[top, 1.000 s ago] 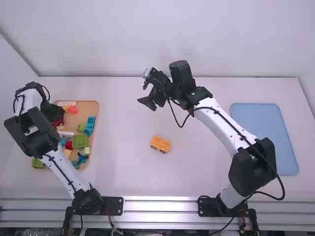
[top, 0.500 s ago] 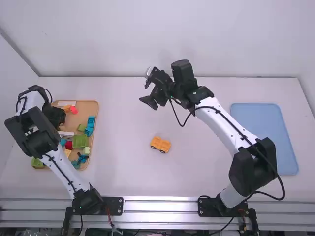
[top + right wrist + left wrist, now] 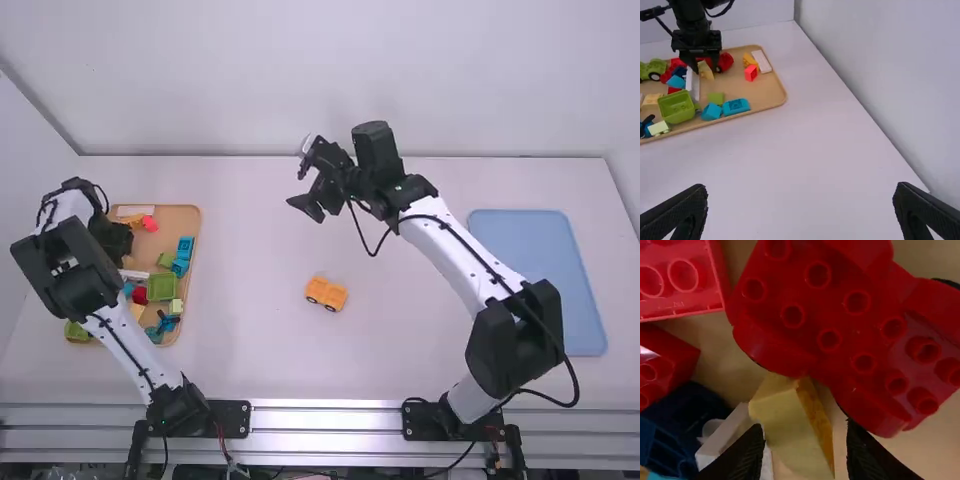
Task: Assemble lego blocks to make yellow taxi
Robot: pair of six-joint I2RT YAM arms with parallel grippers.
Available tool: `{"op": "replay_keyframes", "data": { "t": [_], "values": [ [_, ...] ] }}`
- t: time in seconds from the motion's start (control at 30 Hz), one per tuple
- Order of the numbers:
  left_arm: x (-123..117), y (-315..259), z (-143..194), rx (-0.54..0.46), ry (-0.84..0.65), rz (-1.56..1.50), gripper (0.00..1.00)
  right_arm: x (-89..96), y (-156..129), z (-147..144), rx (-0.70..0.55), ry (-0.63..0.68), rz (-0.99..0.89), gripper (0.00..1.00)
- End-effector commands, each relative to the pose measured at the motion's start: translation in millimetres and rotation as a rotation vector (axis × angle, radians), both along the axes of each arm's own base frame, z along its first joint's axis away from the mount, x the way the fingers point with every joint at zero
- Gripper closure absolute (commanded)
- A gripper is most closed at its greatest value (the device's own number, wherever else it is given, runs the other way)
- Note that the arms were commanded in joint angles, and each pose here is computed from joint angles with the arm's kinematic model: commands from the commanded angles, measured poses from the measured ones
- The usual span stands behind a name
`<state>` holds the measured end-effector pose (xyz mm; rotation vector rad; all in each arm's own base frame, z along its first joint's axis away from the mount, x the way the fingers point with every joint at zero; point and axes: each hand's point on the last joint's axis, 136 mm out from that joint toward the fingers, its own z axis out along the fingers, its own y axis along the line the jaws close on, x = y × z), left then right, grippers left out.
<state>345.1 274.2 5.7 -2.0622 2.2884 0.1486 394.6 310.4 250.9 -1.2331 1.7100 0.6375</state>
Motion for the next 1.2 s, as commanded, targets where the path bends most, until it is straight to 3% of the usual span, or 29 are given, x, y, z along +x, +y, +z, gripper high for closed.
{"op": "replay_keyframes", "data": {
  "t": [0.0, 0.73, 0.97, 1.17],
  "values": [
    [-6, -3, -7, 0.002, 0.021, 0.021, 0.57, 2.4, 1, 15, 0.018, -0.025, -0.001, 0.01],
    [-7, -11, -26, -0.018, -0.018, 0.191, 0.61, 2.5, 1, 15, 0.018, -0.025, -0.002, 0.01],
    [-7, -11, -26, -0.020, -0.017, 0.184, 0.73, 2.7, 1, 16, 0.018, -0.025, -0.003, 0.01],
    [5, -16, -26, -0.062, -0.070, 0.077, 0.90, 2.0, 0, 14, 0.015, -0.019, -0.002, 0.02]
  ]
}}
